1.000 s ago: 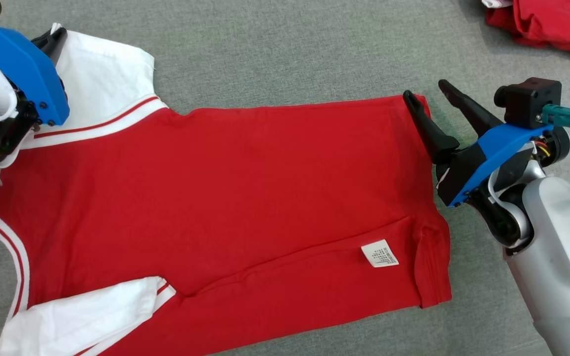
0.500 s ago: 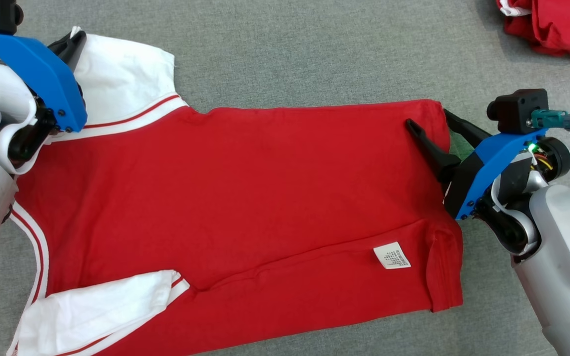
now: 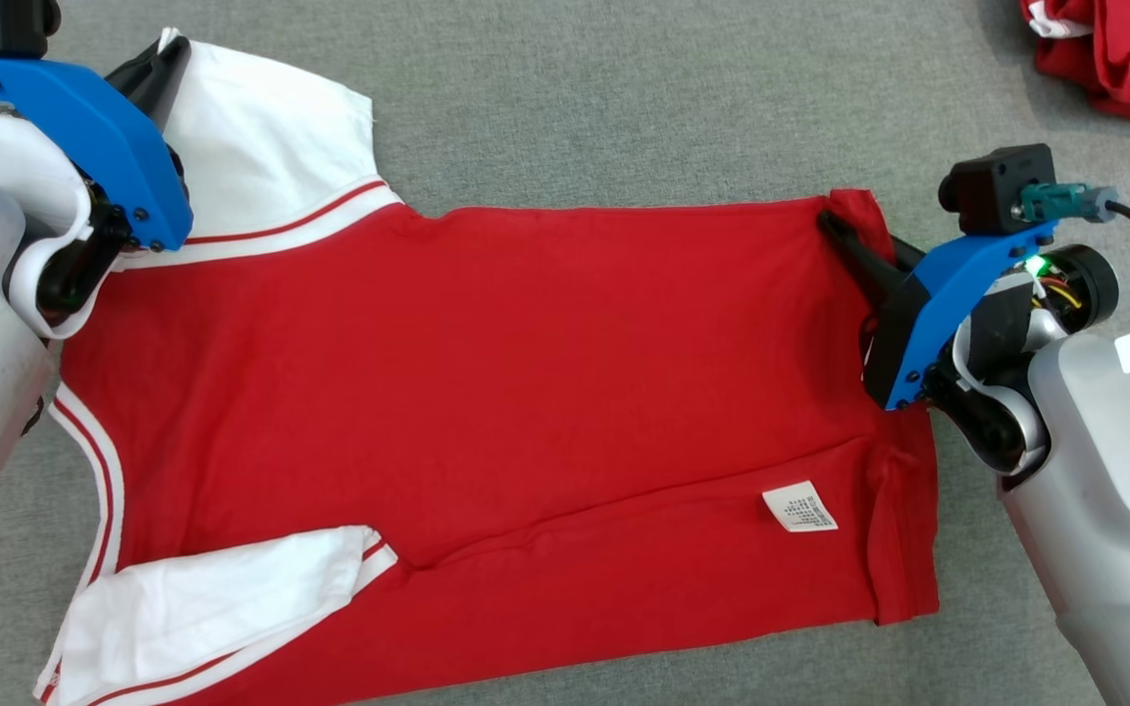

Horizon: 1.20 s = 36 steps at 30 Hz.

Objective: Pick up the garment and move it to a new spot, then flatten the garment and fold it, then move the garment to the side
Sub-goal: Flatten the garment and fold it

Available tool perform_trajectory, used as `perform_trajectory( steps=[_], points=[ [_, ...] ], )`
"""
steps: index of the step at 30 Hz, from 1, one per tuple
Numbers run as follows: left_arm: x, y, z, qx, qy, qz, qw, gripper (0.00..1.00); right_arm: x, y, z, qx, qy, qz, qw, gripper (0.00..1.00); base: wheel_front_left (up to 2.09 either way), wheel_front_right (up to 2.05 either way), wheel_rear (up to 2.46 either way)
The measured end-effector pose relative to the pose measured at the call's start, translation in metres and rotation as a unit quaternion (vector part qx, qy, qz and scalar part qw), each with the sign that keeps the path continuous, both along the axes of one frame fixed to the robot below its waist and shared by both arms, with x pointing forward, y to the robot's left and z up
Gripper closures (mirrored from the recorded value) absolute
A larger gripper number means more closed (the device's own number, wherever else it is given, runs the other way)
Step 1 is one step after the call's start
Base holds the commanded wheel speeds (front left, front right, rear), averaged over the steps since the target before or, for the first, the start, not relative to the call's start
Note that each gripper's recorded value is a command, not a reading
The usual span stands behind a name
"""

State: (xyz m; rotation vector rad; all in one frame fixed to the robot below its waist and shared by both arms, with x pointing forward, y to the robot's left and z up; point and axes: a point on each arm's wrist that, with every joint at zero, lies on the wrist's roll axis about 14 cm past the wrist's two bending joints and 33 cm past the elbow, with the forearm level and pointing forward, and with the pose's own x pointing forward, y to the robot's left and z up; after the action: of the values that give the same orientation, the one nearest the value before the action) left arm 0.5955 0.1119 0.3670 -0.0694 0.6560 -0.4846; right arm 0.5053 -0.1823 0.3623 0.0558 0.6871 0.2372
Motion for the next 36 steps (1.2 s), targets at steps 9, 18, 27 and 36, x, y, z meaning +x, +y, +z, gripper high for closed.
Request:
perform_trajectory(
  steps=[9, 18, 27, 36],
  points=[
    [-0.002, 0.002, 0.046, -0.039, -0.074, 0.015, 0.996, 1.00, 0.010, -0.001, 0.028, 0.011, -0.082, -0.016, 0.996, 1.00, 0.00, 0.00, 0.00],
    [-0.038, 0.002, 0.083, -0.085, -0.126, 0.007, 0.988, 1.00, 0.000, 0.000, 0.044, 0.018, -0.131, -0.020, 0.991, 1.00, 0.00, 0.00, 0.00],
    [-0.086, 0.011, 0.097, -0.109, -0.141, 0.002, 0.984, 1.00, -0.016, 0.000, 0.051, 0.015, -0.163, -0.020, 0.986, 1.00, 0.00, 0.00, 0.00],
    [-0.136, 0.024, 0.087, -0.107, -0.118, 0.025, 0.987, 1.00, -0.028, -0.001, 0.053, 0.002, -0.179, -0.010, 0.984, 1.00, 0.00, 0.00, 0.00]
  ],
)
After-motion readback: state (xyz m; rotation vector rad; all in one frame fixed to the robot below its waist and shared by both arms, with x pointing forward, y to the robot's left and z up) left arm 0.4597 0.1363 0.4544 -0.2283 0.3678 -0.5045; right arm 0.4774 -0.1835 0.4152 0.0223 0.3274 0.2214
